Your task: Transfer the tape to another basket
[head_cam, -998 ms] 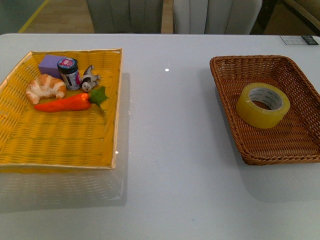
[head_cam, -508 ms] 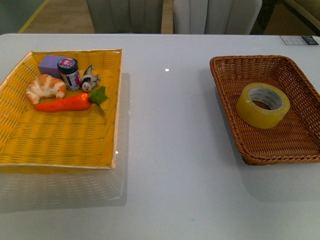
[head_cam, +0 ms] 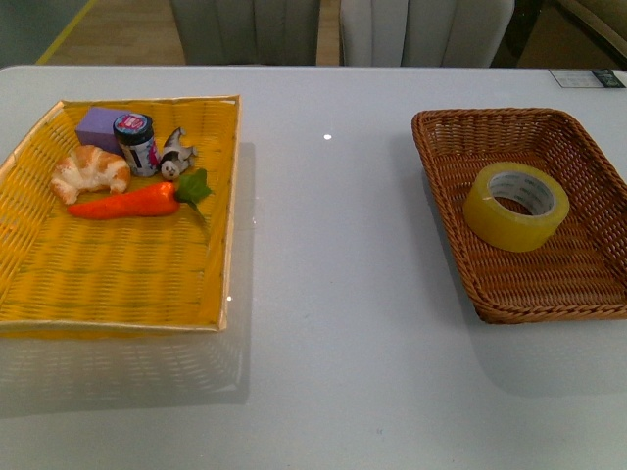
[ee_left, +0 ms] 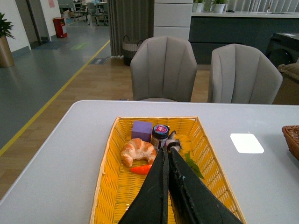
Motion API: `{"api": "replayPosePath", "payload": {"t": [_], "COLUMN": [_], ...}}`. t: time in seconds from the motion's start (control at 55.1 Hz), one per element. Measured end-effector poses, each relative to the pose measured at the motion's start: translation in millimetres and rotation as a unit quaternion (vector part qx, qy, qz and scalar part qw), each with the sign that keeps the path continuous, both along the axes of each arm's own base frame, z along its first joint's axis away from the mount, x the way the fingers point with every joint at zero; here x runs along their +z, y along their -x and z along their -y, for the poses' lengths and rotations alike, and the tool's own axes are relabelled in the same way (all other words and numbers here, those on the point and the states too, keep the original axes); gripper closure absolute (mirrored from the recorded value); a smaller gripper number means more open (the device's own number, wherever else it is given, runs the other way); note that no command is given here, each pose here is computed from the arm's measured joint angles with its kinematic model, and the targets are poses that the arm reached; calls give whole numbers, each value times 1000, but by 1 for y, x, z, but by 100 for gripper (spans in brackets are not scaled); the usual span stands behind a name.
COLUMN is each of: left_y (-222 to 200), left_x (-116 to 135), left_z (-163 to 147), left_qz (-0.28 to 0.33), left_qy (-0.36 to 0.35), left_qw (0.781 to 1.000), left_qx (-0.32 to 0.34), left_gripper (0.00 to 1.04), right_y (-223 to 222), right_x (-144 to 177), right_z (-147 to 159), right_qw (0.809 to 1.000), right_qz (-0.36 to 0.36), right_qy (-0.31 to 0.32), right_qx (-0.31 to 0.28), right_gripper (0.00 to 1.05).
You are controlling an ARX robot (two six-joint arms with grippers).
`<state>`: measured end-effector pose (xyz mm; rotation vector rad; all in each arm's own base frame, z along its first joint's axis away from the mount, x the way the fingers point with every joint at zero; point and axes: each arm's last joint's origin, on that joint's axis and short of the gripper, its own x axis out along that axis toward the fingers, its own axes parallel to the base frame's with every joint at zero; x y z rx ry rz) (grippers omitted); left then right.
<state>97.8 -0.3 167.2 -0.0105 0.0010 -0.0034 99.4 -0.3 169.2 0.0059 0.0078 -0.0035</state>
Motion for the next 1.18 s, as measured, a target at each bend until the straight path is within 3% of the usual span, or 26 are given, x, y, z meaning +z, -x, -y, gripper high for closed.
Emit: {"api": "replayPosePath", "payload": {"t": [0.254,0.381,0.726,1.18], "left_y": [0,0,0,0], "left_x": [0,0,0,0], "left_z": [0,0,0,0], "left_qz": [0,0,0,0], "left_qy": [0,0,-1,-1], "left_qw": [1000,1000,1000,1000], "left_qx": [0,0,0,0], "left_gripper": [102,68,8,9], "right_y": [3,3,3,3], "right_x": [2,2,2,2], "right_z": [0,0,0,0], "right_qw": [1000,1000,1000,1000], "right_qz": [13,13,14,14], "right_qy": [1,1,0,1], "right_qx": [1,1,1,1], "right_gripper": [102,69,9,9]}}
